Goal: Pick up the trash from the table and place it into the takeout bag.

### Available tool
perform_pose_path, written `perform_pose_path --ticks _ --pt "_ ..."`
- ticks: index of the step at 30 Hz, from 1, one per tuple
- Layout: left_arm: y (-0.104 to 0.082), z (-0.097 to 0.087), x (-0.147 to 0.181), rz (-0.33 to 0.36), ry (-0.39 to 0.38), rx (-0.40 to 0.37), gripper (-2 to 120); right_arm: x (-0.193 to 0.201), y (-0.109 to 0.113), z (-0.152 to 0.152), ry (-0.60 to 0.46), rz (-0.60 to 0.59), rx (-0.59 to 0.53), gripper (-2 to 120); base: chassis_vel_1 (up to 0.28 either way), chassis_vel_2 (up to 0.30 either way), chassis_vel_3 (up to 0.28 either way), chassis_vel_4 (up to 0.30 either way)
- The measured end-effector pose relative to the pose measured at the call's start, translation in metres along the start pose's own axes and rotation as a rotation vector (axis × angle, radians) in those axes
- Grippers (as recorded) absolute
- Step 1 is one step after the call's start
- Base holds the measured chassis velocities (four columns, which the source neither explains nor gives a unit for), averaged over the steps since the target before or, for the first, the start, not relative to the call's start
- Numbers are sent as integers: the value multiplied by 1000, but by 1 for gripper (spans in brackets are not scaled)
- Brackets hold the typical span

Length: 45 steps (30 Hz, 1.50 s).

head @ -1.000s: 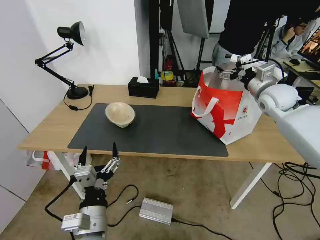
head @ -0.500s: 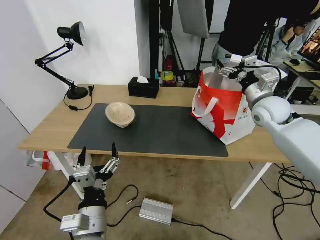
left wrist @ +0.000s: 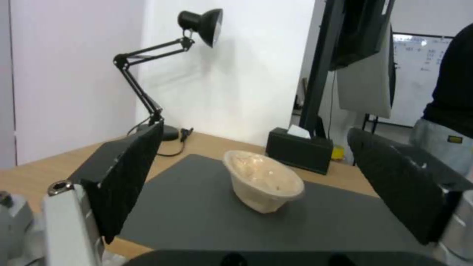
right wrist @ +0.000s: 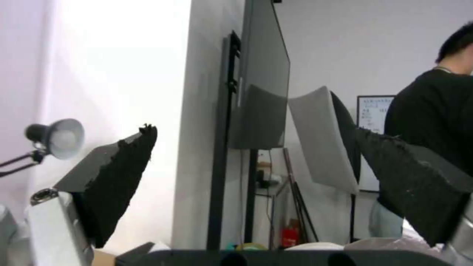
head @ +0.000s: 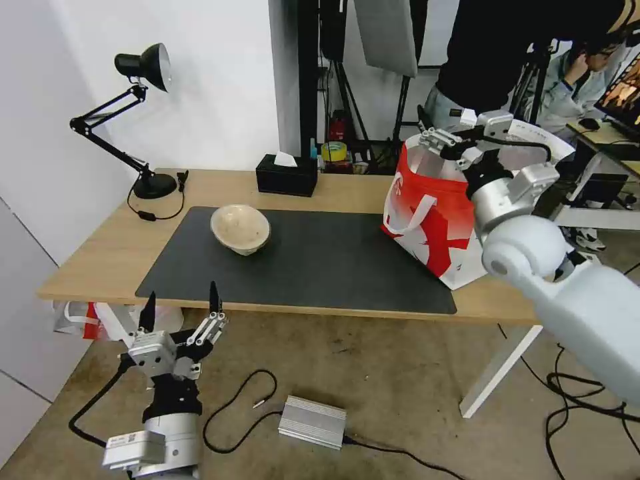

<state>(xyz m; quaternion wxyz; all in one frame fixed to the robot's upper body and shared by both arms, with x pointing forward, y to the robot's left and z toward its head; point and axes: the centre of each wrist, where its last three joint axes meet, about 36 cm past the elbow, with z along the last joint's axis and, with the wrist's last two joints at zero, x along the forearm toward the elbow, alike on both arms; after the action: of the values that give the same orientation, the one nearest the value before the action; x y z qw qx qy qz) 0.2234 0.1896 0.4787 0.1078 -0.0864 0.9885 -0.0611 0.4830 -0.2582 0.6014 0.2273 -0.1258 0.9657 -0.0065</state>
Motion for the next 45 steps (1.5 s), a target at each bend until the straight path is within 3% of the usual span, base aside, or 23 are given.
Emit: perform_pose_path --ticks 18,26,45 --pt "0 -2 0 -6 -8 -4 100 104 33 -20 -6 51 9 100 0 0 0 0" --pt "0 -2 -1 0 -11 -3 100 161 55 -8 42 131 44 100 0 0 0 0" --pt "-1 -3 -3 18 -17 1 100 246 99 8 136 325 33 100 0 0 0 0"
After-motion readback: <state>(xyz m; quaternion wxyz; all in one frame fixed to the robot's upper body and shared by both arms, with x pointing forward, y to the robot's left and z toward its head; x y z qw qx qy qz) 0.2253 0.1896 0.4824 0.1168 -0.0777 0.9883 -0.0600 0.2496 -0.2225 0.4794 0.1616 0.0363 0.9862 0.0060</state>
